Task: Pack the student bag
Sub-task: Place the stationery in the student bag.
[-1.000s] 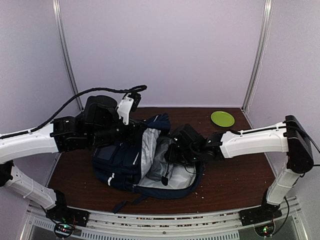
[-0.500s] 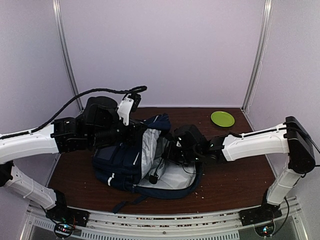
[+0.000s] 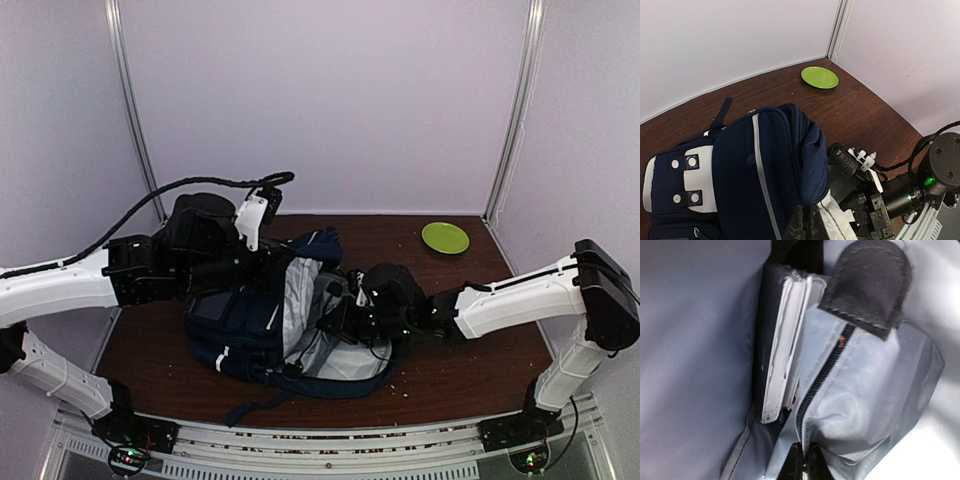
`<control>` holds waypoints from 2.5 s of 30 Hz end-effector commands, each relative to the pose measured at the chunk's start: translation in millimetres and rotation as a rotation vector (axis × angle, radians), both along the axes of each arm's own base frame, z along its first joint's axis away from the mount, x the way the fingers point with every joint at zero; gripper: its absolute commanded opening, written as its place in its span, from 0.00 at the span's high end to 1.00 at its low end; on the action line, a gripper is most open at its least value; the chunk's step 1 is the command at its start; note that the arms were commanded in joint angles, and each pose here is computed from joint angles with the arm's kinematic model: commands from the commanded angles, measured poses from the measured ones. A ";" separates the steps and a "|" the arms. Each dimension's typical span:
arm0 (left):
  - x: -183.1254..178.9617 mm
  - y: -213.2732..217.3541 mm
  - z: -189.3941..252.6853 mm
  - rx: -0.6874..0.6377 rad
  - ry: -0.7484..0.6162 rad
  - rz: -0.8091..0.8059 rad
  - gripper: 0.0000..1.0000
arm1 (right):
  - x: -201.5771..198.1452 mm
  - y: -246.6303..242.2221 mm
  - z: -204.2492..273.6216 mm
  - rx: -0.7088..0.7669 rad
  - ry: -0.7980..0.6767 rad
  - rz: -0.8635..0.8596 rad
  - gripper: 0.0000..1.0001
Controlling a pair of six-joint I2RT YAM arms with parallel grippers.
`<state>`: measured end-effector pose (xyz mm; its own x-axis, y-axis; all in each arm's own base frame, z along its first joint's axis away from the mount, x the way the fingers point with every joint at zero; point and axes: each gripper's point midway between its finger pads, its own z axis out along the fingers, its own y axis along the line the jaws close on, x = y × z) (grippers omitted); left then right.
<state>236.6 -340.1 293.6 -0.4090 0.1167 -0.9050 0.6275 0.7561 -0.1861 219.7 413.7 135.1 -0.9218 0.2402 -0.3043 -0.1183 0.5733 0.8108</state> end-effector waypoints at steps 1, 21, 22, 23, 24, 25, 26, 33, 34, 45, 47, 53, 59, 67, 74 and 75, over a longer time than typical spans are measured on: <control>8.5 1.5 14.5 -0.048 -0.038 0.037 1.00 | -7.4 -0.5 7.4 0.000 -0.020 0.030 0.78; 5.7 -6.1 3.9 -0.032 -0.009 0.004 1.00 | 11.3 -24.4 5.3 -0.054 -0.023 -0.053 0.29; 5.1 -6.4 3.3 -0.033 -0.005 0.001 1.00 | 14.3 -21.9 3.2 -0.065 -0.023 -0.056 0.29; 4.7 -6.8 3.1 -0.034 -0.003 -0.001 1.00 | 17.3 -19.1 0.1 -0.081 -0.018 -0.059 0.30; 4.0 -6.7 2.9 -0.032 -0.002 -0.004 1.00 | 19.4 -15.7 -1.3 -0.089 -0.017 -0.057 0.31; 3.7 -6.6 2.4 -0.031 0.000 -0.004 1.00 | 22.3 -11.8 -1.3 -0.092 -0.017 -0.056 0.33; 3.6 -6.6 2.7 -0.032 0.000 -0.004 1.00 | 25.4 -11.8 -5.1 -0.108 -0.013 -0.065 0.36; 1.2 -9.5 -3.9 -0.021 0.019 -0.022 1.00 | 40.6 -25.7 0.6 -0.046 -0.051 -0.138 0.92; 0.1 -10.6 -3.9 -0.021 0.021 -0.028 1.00 | 42.9 -25.5 6.8 -0.024 -0.067 -0.140 0.99; -6.4 -19.2 -2.4 -0.017 0.022 -0.081 1.00 | 55.3 1.8 7.7 -0.036 -0.064 -0.053 0.75; -6.9 -20.6 -4.2 -0.008 0.025 -0.086 1.00 | 48.2 -1.8 -0.1 -0.049 -0.044 -0.039 0.57; -7.6 -22.7 -2.8 0.009 0.014 -0.099 1.00 | 31.3 -40.6 32.9 -0.081 -0.134 -0.035 0.33; -8.5 -25.0 3.0 0.020 0.007 -0.114 1.00 | 14.1 -114.0 53.6 -0.356 -0.244 -0.048 0.30; -27.9 -71.6 -1.5 0.055 0.002 -0.266 1.00 | 7.8 -185.1 27.7 -0.589 -0.264 -0.159 0.37; -45.9 -124.2 -20.5 0.142 0.025 -0.363 1.00 | -3.8 -172.8 5.5 -0.513 -0.221 -0.114 0.40; -46.5 -126.5 -20.7 0.140 0.027 -0.366 1.00 | -4.5 -171.0 2.8 -0.516 -0.217 -0.109 0.41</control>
